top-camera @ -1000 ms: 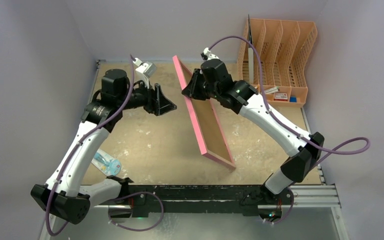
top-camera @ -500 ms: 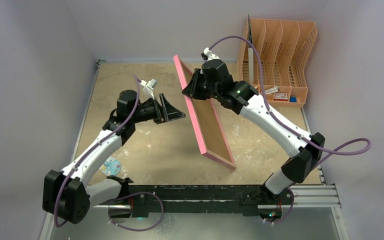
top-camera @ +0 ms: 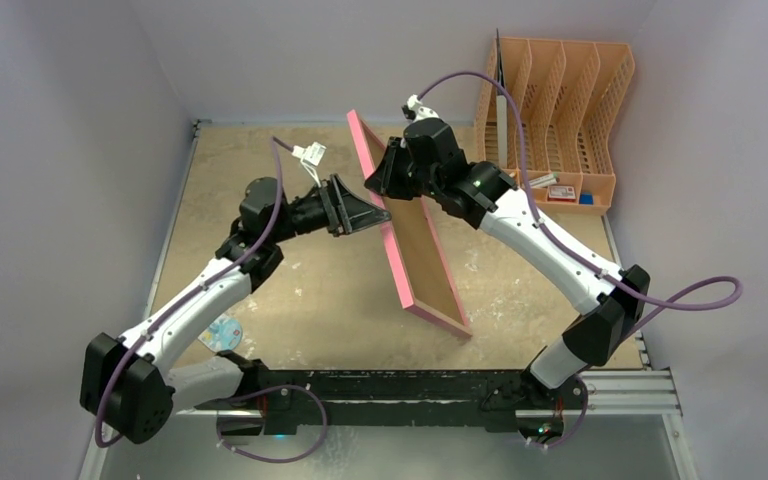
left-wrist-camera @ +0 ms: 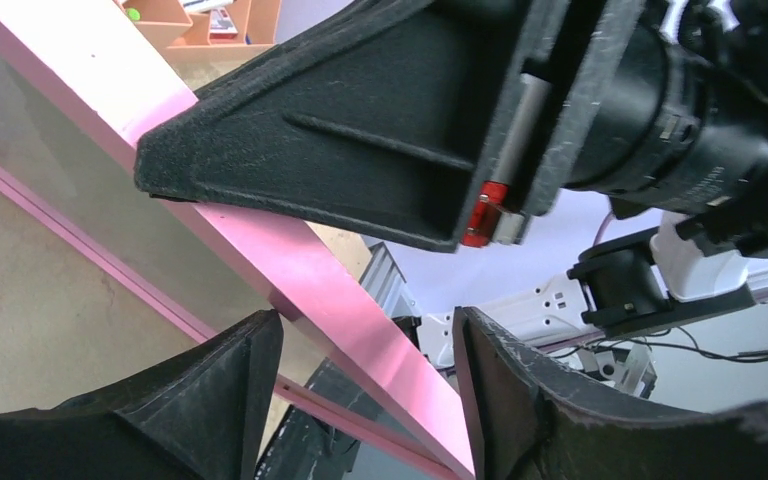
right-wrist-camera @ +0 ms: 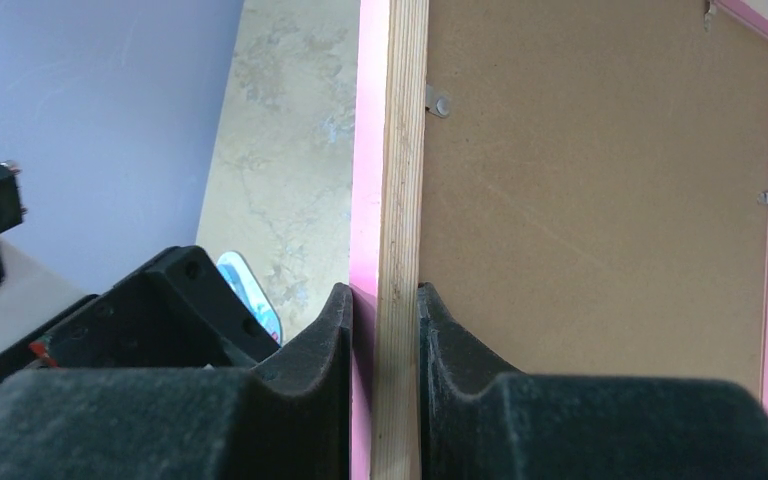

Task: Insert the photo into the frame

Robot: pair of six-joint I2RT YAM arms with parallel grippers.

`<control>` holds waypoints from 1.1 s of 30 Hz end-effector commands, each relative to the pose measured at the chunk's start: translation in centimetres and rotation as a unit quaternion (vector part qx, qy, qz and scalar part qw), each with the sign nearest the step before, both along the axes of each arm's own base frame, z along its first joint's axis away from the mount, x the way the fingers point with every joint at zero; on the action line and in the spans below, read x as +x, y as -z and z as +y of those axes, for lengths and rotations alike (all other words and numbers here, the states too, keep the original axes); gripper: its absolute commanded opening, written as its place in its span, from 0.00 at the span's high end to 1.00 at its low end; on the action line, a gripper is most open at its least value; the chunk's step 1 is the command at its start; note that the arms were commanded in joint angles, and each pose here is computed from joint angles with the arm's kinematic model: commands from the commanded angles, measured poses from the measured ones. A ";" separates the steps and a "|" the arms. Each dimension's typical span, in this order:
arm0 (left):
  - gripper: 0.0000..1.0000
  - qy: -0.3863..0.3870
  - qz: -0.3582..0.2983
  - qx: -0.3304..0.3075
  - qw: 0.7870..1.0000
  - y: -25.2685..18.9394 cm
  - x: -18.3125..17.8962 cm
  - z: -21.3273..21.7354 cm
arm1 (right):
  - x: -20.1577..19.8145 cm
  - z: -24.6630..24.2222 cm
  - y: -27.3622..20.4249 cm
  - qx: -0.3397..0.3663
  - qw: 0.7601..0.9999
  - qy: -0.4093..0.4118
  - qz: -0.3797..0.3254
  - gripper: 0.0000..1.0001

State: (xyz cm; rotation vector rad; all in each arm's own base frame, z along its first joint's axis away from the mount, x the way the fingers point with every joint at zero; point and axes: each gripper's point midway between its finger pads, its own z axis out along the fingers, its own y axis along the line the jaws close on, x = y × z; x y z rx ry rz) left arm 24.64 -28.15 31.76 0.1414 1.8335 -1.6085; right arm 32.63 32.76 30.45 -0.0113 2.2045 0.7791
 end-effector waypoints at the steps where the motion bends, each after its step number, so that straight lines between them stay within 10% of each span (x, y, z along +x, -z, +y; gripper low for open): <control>1: 0.38 0.007 -0.054 -0.021 0.998 -3.5 0.2 -1.2 | 1.1 -2.5 0.8 -0.054 0.998 0.033 -0.002 0.85; 19: 0.49 0.064 -0.088 -0.029 0.994 -6.5 -0.7 -5.6 | 3.7 -6.6 -1.0 -0.184 0.977 0.080 -0.070 0.41; 33: 0.48 0.030 -0.083 0.029 0.996 -4.7 0.8 -5.5 | 4.0 -10.3 -2.3 -0.258 0.953 0.136 -0.078 0.62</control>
